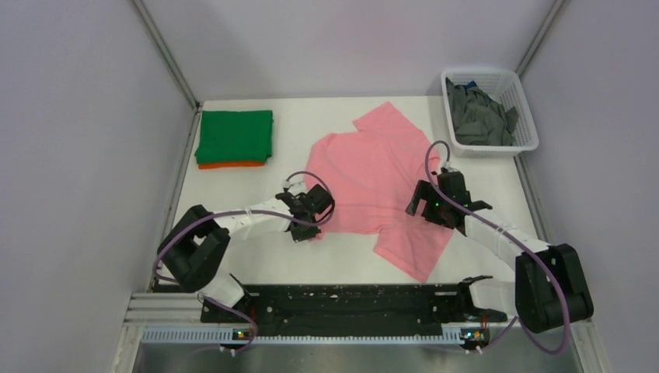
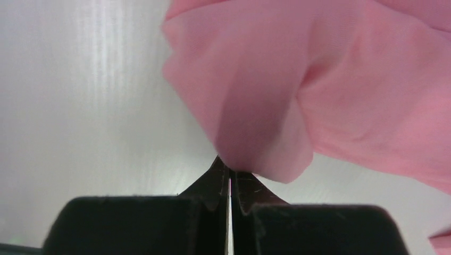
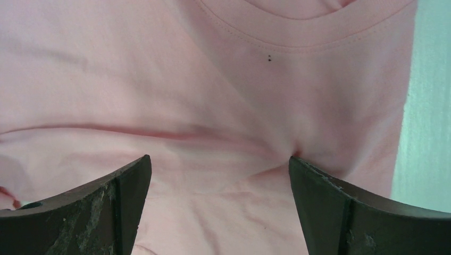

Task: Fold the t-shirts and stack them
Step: Flatten out the tshirt

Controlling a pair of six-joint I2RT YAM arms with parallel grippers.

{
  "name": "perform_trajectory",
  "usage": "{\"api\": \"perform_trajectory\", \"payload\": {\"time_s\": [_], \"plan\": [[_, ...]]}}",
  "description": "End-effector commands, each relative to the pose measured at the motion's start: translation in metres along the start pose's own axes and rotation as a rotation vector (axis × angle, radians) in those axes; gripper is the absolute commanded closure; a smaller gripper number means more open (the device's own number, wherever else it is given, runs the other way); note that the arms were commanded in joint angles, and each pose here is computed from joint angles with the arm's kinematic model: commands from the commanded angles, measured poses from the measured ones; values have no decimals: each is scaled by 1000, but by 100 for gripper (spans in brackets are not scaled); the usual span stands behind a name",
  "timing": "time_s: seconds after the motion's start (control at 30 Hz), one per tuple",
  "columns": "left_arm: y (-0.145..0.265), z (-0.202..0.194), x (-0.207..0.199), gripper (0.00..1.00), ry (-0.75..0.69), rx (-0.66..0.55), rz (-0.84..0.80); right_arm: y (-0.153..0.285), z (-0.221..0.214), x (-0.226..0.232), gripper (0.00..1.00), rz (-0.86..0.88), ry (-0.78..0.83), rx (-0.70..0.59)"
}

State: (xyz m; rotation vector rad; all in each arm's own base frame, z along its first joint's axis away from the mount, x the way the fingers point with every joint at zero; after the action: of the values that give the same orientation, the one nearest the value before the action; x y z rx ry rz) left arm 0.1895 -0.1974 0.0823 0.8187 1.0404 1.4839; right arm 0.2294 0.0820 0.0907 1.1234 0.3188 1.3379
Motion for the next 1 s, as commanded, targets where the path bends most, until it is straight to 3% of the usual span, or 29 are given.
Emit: {"api": "perform_trajectory", "payload": {"time_s": [0.0,0.23,0.43,0.67,0.97], "plan": [[11,3,45,100,-15,-75,174,16,21,6,1,-24,21,-76],[37,31,94,100,115,-197,206,21,18,4,1,-31,31,-55],[51,41,109,100,207,-281,130,36,11,8,1,16,71,-52],[47,30,109,100,198,-239,88,64,-31,13,2,-55,206,47],[37,12,112,100,225,-185,46,97,-94,12,6,-129,154,166]]}}
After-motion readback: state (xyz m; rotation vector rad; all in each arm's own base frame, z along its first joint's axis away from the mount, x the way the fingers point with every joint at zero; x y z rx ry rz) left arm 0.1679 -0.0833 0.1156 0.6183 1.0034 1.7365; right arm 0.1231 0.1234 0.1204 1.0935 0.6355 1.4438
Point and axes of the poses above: each gripper's point midway between its finger pads, its own y axis back along the fingers, its own x axis along the line the jaws close on, z = x × y, the point moved 7 cm from there along y, back along the fingers, and after that the axes turned 7 degrees about -y, right-handed, at the moved point
